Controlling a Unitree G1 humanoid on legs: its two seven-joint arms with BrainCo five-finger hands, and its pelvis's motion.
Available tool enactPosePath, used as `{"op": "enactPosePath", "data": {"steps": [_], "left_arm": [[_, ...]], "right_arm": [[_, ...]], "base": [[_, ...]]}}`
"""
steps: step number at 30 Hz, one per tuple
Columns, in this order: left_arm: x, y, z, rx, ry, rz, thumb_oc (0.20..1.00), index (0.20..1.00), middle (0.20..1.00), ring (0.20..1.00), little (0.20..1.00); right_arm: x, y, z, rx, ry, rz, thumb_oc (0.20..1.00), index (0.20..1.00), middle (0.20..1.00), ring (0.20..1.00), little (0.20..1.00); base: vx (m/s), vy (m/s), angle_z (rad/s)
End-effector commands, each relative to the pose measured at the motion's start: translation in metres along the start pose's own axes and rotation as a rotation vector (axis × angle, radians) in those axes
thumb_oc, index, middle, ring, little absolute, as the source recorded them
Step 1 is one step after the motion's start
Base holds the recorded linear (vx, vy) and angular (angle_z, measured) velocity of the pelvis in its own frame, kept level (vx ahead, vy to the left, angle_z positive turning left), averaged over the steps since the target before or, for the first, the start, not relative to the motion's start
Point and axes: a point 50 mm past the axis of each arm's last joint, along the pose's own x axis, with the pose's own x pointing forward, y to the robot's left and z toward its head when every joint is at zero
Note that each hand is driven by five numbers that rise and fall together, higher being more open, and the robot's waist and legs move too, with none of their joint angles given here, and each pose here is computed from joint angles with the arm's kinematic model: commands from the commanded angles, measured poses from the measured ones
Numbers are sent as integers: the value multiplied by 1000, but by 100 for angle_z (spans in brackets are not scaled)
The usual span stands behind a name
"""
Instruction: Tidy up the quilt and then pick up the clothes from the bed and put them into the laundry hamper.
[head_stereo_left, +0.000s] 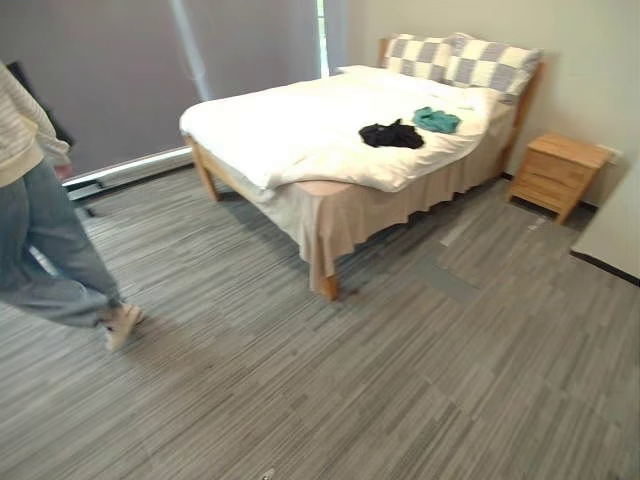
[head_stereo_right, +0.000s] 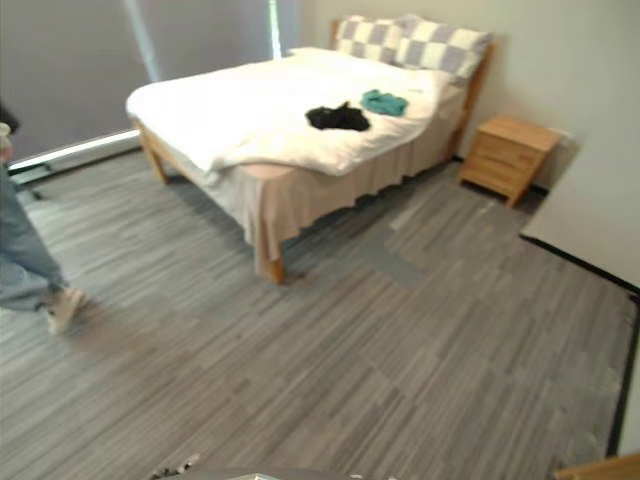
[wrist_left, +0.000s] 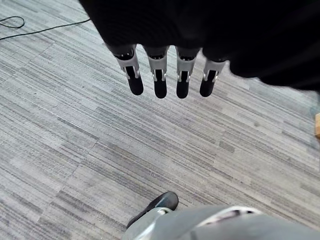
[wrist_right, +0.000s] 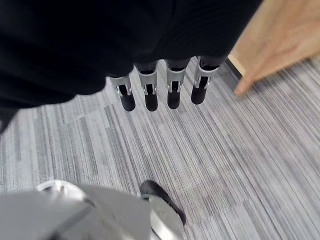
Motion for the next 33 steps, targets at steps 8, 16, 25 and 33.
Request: {"op": "enactPosePath", "data": {"steps": [8, 16, 25, 33], "left_arm": [[5, 12, 41, 193, -133, 31, 1000, 1000, 1000, 1000, 1000], [8, 32, 39, 125, -103, 92, 1000, 1000, 1000, 1000, 1000], [8, 43, 33, 208, -99, 115, 1000, 1000, 1000, 1000, 1000], [7, 71, 50, -19, -149, 232, 1000, 1000, 1000, 1000, 1000]], "right_arm": [[6, -29, 58, -12, -126, -76, 1000, 1000, 1000, 1000, 1000], [5, -40, 75, 134, -176, -113, 1000, 1000, 1000, 1000, 1000], [5, -30, 43, 149, -92, -82, 1000, 1000, 1000, 1000, 1000], [3, -65, 86, 84, -219, -187, 1000, 1000, 1000, 1000, 1000]], "base": [[15, 43, -15], [116, 101, -30], [682, -111, 10], [561, -254, -12]]}}
